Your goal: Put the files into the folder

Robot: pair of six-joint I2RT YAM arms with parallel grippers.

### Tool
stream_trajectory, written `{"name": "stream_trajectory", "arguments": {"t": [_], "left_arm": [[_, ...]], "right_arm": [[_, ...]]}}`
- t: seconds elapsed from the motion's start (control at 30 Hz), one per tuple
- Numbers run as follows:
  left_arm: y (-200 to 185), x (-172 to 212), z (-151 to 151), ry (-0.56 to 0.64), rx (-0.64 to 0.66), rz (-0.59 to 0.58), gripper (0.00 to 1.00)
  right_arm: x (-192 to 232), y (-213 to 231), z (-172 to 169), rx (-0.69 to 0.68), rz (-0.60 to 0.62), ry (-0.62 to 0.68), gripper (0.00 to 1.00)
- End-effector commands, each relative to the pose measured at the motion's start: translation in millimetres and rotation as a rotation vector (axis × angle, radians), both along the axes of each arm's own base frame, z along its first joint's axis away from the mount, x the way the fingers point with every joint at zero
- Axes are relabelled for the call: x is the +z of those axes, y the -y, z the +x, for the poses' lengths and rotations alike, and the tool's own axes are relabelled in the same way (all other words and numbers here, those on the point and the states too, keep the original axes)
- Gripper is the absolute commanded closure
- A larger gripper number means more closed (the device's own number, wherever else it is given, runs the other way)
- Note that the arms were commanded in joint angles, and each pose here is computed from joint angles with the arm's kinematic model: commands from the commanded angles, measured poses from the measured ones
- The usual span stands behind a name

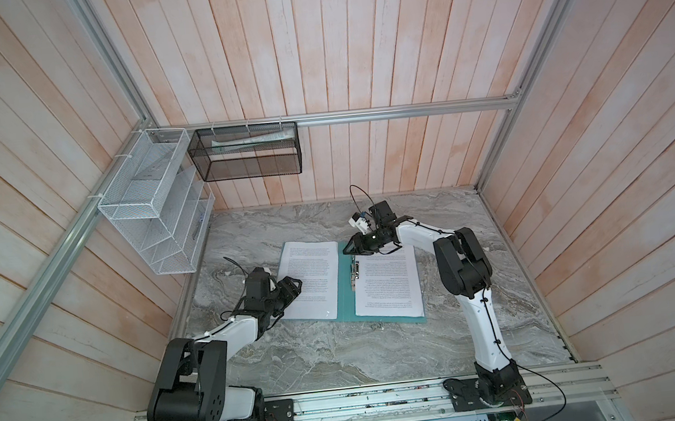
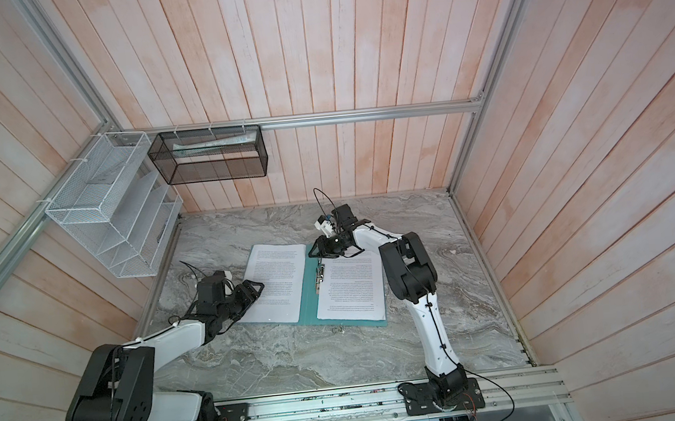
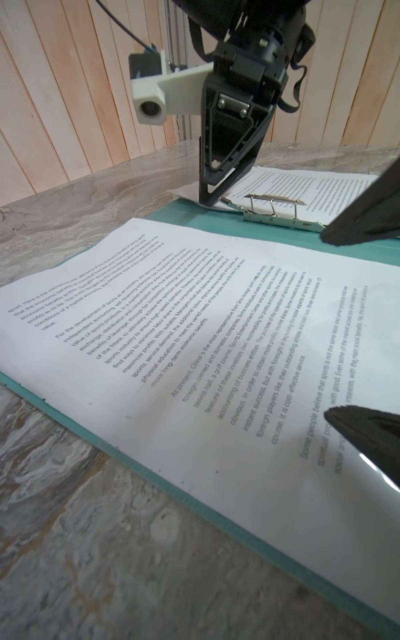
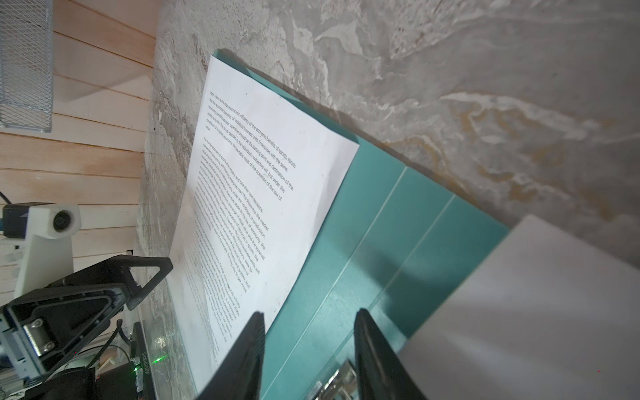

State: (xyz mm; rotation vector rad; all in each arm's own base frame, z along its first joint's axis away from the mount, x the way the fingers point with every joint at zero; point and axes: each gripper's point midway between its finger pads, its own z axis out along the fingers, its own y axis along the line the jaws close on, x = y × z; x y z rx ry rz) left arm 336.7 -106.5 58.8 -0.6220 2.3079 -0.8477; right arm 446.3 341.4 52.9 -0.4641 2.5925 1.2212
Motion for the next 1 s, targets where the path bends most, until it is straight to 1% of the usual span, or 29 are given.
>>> {"name": "stream_trajectory", "arguments": {"t": [0.0, 0.13, 0.43, 0.67, 0.8, 0.97], "left_arm": [[0.4, -0.6, -1.9, 0.013, 0.003, -0.014, 0.25], [-0.7, -7.4, -5.2, -0.004, 0.014, -0.021, 0.26], [-2.3, -18.9, -8.5, -0.032, 0.026, -0.018, 0.27], [-4.7, -28.7, -13.2, -0.060, 0.047, -0.026, 0.29], [-4.5, -33.1, -15.3, -0.070, 0.053, -0.035, 0.29], [-4.2, -36.8, -18.3, -0.080, 0.056, -0.042, 0.30]], "right_arm": [[0.2, 1.6, -6.3, 0.017, -0.003, -0.017, 0.59], [4.0, 0.4, -9.5, 0.023, 0.015, -0.020, 0.59], [-0.2, 7.4, -14.6, 0.010, 0.000, -0.032, 0.59], [11.2, 8.4, -19.0, 0.020, 0.071, -0.034, 0.59], [18.6, 1.8, -25.0, 0.054, 0.134, -0.045, 0.60], [22.1, -1.8, -26.1, 0.066, 0.166, -0.049, 0.61]]}}
